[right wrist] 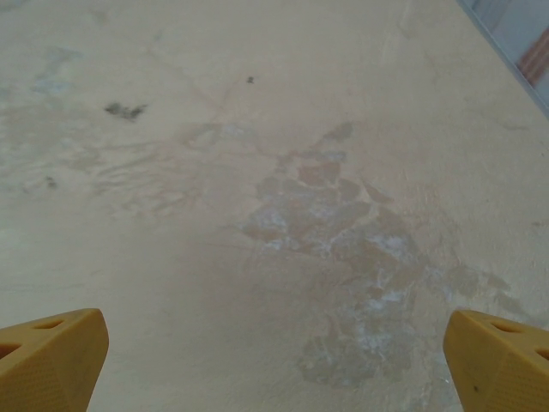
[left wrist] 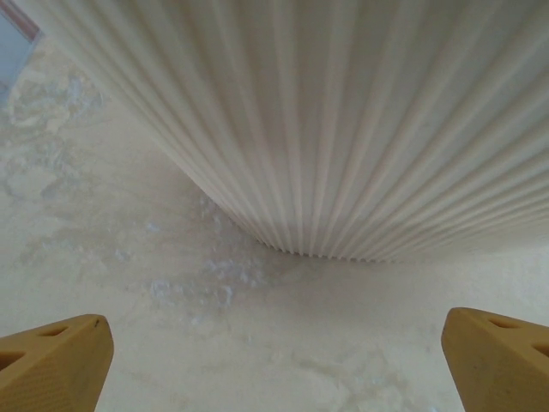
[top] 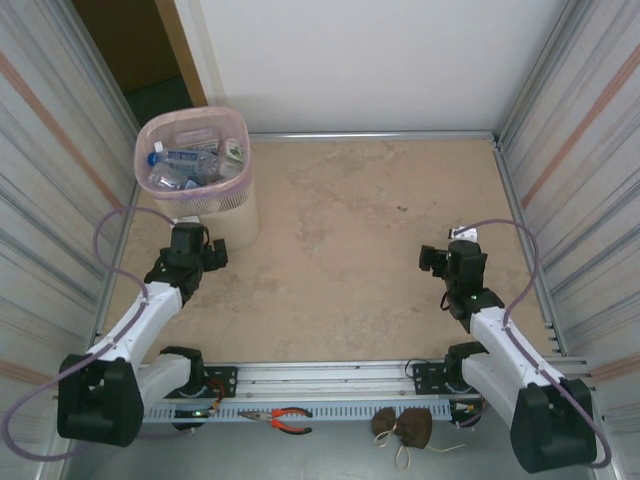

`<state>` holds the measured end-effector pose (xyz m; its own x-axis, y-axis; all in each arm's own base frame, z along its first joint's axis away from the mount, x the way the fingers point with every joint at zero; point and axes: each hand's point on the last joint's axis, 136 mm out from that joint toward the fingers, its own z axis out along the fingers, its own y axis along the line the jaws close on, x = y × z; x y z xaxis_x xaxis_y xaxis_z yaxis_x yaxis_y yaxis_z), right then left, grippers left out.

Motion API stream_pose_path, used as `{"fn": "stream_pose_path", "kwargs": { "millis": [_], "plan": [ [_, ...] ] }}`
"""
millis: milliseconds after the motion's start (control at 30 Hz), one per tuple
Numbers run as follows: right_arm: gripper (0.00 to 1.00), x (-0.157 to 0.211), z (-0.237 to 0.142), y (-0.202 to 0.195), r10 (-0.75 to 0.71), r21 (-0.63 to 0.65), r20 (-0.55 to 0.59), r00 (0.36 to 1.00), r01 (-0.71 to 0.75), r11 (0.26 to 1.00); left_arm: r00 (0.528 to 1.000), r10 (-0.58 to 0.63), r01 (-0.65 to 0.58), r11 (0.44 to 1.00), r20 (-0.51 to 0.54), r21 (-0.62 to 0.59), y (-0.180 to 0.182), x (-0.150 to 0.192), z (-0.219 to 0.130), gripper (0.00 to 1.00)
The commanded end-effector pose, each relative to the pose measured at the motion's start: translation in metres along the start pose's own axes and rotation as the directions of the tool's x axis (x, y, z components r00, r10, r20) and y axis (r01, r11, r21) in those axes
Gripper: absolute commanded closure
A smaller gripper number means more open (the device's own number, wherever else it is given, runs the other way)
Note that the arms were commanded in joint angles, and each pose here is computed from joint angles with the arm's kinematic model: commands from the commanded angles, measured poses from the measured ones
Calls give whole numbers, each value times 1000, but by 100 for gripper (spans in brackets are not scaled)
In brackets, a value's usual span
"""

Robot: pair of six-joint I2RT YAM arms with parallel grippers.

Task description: Put the plastic bottles in the bin

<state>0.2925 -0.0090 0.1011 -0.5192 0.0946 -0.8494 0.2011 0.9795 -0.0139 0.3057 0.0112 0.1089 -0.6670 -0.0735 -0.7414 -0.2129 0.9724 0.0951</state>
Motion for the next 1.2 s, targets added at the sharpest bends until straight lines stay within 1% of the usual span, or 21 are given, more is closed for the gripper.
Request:
{"fn": "stream_pose_path", "kwargs": {
  "millis": [0, 67, 133, 300, 400, 467, 533, 633, 667, 733, 800, 833, 900, 967, 1033, 1167],
  "plan": [
    [1, -20, 13, -5, 63, 14, 106, 992, -65, 998, 982, 80, -76, 997, 169, -30, -1, -34, 12, 1],
    [1, -19, 24, -6, 51, 25, 82, 995, -53, 998, 978, 92, -87, 996, 186, -37, -1, -35, 22, 1],
    [1, -28, 35, 0, 13, 9, 100, 995, -14, 1000, 972, 83, -79, 996, 218, -27, -1, -36, 33, 1],
    [1, -42, 58, 10, -49, -25, 136, 989, 53, 998, 955, 31, -49, 997, 297, 56, -1, -45, 44, 2],
    [1, -53, 66, 16, -30, -89, 180, 983, 46, 995, 929, -11, -35, 992, 371, 118, -2, -55, 41, 1],
    [1, -54, 71, 17, -6, -126, 191, 982, 30, 992, 925, -69, -1, 983, 374, 184, -1, -55, 44, 1],
    [0, -48, 81, 16, 16, -143, 165, 986, 8, 990, 909, -83, -13, 974, 408, 228, -7, -54, 46, 1],
    [1, -37, 92, 17, 20, -162, 150, 988, 5, 987, 909, -57, -63, 960, 413, 271, -19, -52, 50, 1],
    [1, -37, 94, 18, 17, -164, 158, 987, 10, 986, 916, -47, -75, 956, 399, 285, -22, -50, 51, 1],
    [1, -36, 95, 18, 18, -168, 134, 991, 5, 986, 917, -36, -92, 950, 397, 300, -27, -49, 54, 1],
    [1, -36, 96, 17, 25, -175, 133, 991, -2, 985, 915, -19, -124, 937, 402, 326, -36, -44, 60, 1],
    [1, -36, 96, 16, 28, -175, 129, 991, -5, 985, 907, -13, -135, 938, 421, 320, -37, -48, 62, 1],
    [1, -36, 96, 17, 28, -176, 131, 991, -5, 984, 927, 4, -140, 931, 375, 337, -41, -44, 64, 1],
    [1, -36, 96, 17, 29, -177, 131, 991, -5, 984, 920, 17, -167, 921, 391, 351, -46, -47, 65, 1],
    [1, -36, 96, 16, 29, -175, 131, 991, -5, 984, 933, 57, -185, 922, 355, 339, -52, -43, 68, 1],
    [1, -37, 96, 17, 29, -176, 132, 991, -5, 984, 931, 67, -189, 929, 359, 317, -52, -44, 69, 1]
  ]
}}
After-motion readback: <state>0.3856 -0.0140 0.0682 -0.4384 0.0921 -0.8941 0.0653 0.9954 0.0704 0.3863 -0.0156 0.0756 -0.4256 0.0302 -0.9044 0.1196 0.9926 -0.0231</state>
